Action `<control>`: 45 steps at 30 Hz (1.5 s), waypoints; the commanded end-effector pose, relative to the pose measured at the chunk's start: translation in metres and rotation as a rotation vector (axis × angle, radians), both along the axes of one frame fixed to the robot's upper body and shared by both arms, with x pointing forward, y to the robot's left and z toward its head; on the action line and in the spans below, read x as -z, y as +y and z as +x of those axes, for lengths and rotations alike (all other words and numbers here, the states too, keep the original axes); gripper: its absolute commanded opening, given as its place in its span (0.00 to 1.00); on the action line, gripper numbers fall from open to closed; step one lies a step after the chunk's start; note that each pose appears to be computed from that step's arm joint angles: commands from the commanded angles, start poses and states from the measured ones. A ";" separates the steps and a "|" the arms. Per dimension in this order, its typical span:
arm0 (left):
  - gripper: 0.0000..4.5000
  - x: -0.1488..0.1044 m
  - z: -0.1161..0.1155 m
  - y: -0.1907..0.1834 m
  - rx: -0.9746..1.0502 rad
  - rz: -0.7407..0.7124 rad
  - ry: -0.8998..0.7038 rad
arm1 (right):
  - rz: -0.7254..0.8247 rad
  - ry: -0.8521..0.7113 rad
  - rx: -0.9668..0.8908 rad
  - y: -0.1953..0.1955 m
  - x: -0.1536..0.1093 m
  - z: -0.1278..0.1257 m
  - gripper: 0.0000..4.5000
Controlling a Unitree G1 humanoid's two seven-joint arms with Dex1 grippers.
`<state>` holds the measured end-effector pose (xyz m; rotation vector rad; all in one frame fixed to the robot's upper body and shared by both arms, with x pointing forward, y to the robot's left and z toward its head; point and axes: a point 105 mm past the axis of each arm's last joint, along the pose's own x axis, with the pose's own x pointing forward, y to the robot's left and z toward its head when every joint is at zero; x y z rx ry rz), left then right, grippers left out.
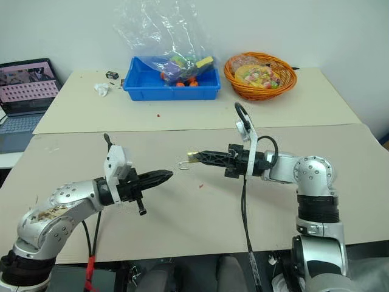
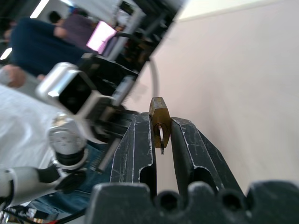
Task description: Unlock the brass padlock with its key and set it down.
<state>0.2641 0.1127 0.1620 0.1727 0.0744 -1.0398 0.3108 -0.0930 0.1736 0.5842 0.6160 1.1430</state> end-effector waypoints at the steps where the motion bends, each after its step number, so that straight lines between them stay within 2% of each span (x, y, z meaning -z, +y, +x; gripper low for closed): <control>1: 0.00 -0.014 -0.008 -0.001 0.054 0.070 -0.148 | -0.135 0.113 0.013 -0.010 0.024 0.000 0.03; 8: 0.00 -0.023 -0.018 -0.011 0.114 0.063 -0.187 | -0.303 0.245 0.073 -0.019 0.067 0.006 0.03; 12: 0.00 -0.020 -0.025 -0.014 0.148 0.075 -0.187 | -0.310 0.273 0.092 -0.015 0.077 0.008 0.03; 17: 0.00 0.010 -0.027 -0.005 0.152 0.169 -0.121 | -0.301 0.285 0.106 -0.012 0.083 0.010 0.03; 22: 0.00 0.040 -0.015 0.006 0.117 0.245 -0.114 | -0.276 0.302 0.113 -0.012 0.083 0.010 0.03; 27: 0.00 0.045 -0.009 -0.004 0.150 0.228 -0.159 | -0.287 0.311 0.132 -0.018 0.086 0.011 0.03; 29: 0.00 0.041 -0.009 -0.011 0.166 0.206 -0.170 | -0.295 0.311 0.145 -0.022 0.086 0.011 0.25; 31: 0.00 0.039 -0.008 -0.015 0.172 0.189 -0.172 | -0.296 0.311 0.155 -0.024 0.085 0.012 0.37; 37: 0.00 0.038 -0.005 -0.019 0.177 0.186 -0.180 | -0.333 0.265 0.199 -0.038 0.083 0.017 0.84; 38: 0.00 0.037 -0.004 -0.020 0.177 0.187 -0.182 | -0.336 0.255 0.208 -0.042 0.083 0.017 0.89; 45: 0.00 0.035 0.000 -0.020 0.163 0.183 -0.187 | -0.522 0.089 0.323 -0.093 0.085 0.022 0.89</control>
